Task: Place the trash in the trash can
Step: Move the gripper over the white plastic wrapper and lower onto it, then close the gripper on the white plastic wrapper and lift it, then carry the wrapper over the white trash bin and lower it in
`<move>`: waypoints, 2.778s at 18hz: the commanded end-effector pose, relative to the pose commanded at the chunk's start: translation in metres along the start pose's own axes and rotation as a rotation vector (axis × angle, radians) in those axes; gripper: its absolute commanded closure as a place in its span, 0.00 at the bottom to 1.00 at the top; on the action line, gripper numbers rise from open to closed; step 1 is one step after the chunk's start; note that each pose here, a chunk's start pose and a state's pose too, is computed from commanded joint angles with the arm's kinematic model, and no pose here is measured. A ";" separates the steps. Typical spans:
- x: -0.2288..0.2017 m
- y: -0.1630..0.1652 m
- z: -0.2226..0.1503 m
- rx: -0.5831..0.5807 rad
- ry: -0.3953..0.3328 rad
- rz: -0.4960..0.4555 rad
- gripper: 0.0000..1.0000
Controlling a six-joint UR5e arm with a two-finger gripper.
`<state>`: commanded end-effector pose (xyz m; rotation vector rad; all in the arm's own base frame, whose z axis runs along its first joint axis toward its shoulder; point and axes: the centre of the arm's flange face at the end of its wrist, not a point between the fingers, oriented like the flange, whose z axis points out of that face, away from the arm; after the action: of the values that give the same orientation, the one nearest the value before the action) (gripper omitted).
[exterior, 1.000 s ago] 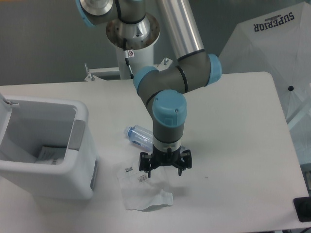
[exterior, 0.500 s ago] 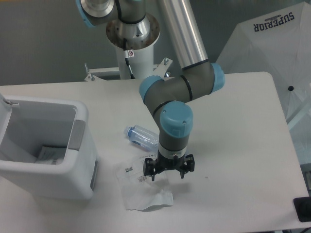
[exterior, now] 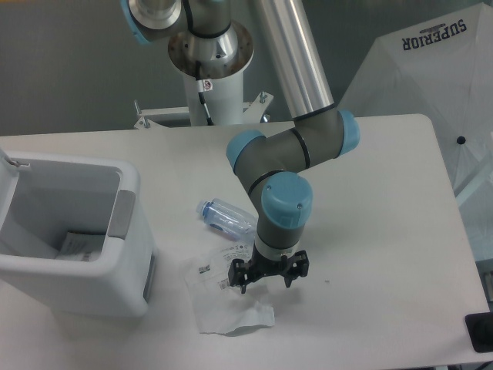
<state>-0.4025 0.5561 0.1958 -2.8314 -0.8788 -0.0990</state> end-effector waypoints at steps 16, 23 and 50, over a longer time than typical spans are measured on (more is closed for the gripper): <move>0.017 0.007 -0.002 -0.008 0.000 0.005 0.94; 0.021 0.008 -0.014 0.006 0.003 0.001 1.00; 0.059 0.002 -0.411 0.748 0.207 0.267 1.00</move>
<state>-0.3581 0.5109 0.6062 -2.1534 -0.3702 -0.0187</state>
